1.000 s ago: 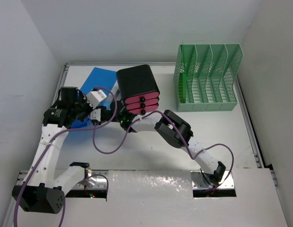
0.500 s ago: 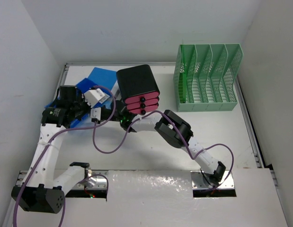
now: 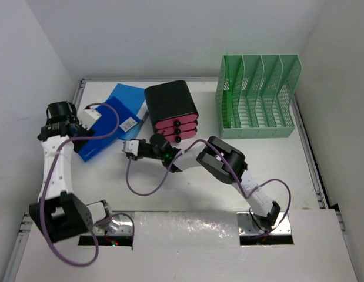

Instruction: Organize the desk

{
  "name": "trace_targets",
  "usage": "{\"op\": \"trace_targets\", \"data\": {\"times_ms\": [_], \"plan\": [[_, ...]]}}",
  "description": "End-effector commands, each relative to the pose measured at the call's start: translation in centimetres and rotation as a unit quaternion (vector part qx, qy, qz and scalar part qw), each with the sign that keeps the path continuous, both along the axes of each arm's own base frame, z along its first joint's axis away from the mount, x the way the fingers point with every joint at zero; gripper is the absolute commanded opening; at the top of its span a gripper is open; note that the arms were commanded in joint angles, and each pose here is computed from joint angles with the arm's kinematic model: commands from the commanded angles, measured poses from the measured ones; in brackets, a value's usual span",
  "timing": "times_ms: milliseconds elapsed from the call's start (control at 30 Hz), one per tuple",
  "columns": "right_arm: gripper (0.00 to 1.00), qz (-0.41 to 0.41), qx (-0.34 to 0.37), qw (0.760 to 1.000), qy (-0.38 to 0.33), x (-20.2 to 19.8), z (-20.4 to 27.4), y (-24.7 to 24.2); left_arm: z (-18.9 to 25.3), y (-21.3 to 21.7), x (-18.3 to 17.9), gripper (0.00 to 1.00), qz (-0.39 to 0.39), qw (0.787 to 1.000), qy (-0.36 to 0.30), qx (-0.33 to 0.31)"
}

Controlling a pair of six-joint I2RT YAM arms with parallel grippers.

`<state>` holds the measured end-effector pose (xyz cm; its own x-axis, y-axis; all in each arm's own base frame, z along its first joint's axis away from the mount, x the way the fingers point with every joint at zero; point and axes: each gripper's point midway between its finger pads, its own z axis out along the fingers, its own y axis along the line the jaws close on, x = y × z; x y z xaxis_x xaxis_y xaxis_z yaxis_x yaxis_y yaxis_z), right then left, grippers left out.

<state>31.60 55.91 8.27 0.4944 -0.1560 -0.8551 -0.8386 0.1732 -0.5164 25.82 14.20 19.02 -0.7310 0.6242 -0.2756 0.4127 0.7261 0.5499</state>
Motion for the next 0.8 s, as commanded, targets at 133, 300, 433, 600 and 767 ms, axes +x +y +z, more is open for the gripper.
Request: {"op": "trace_targets", "data": {"times_ms": [133, 300, 433, 600, 767], "plan": [[0.53, -0.002, 0.124, 0.992, 0.016, -4.8, 8.4, -5.8, -3.2, -3.9, 4.3, 0.8, -0.024, 0.989, -0.057, -0.137], [0.58, -0.023, 0.133, 0.991, 0.027, -7.2, 8.1, -8.4, -6.4, -5.4, 7.0, 0.94, -0.023, 0.994, -0.068, -0.079], [0.6, -0.03, 0.139, 0.99, 0.02, -8.9, 8.6, -9.3, -10.1, -5.6, 8.1, 0.94, -0.005, 0.998, -0.054, -0.022], [0.62, -0.026, 0.162, 0.986, 0.014, -11.6, 9.2, -11.5, -11.7, -3.6, 10.1, 0.94, 0.038, 0.996, -0.082, 0.024], [0.63, -0.024, 0.182, 0.983, 0.007, -13.4, 9.7, -13.1, -14.3, -3.5, 11.2, 0.94, 0.045, 0.996, -0.075, 0.024]]}}
